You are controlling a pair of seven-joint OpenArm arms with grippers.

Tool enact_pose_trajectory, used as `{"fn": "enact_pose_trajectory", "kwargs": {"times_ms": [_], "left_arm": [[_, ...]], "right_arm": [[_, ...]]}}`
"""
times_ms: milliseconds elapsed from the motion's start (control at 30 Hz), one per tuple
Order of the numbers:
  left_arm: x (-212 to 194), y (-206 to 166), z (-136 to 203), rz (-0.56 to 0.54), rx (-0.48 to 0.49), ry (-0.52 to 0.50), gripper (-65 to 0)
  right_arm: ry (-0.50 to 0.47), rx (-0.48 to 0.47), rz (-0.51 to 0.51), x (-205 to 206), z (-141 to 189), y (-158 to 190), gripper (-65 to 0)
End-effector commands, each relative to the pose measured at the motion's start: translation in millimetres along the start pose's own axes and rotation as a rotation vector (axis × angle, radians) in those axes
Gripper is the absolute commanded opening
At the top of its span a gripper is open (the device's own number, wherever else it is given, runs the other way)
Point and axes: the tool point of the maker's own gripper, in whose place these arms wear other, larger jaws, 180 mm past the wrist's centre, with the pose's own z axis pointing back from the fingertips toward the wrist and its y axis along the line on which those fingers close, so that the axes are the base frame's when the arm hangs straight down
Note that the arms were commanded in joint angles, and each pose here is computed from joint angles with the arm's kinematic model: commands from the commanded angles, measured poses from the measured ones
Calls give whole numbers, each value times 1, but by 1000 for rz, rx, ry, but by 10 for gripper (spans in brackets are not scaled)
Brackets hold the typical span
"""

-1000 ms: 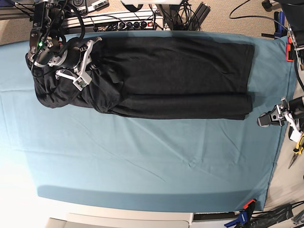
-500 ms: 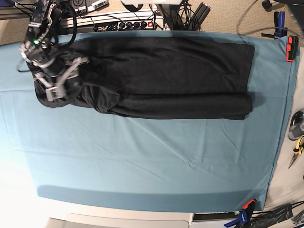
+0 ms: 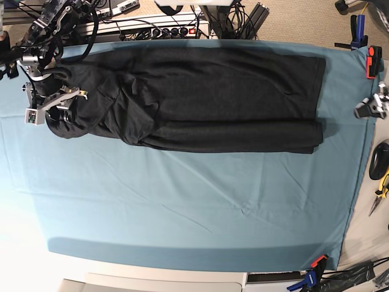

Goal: Fold the T-shirt properly
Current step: 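Grasp the shirt's side end with the right gripper and fold it inward, then move the left gripper to the shirt's other side end and grasp it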

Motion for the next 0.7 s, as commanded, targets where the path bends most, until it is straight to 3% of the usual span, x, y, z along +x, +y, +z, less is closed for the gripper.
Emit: {"fn": "enact_pose_trajectory", "kwargs": {"times_ms": [0,267,500,667], "left_arm": [[16,-6,9,-31,-3,-31,-314],[6,-18,-11,-39,-47,-4,-314],[-39,-33,-53,-69,-84,170,-315],[-63,-47,-78,-58,-140,222,-315]], "right_arm": [[-56,3,27,16,4,-1,-374],[-66,21,25,18,4,3,-374],[-68,38,43,18,4,6,-374],[-67,38,43,18,4,6,-374]]}}
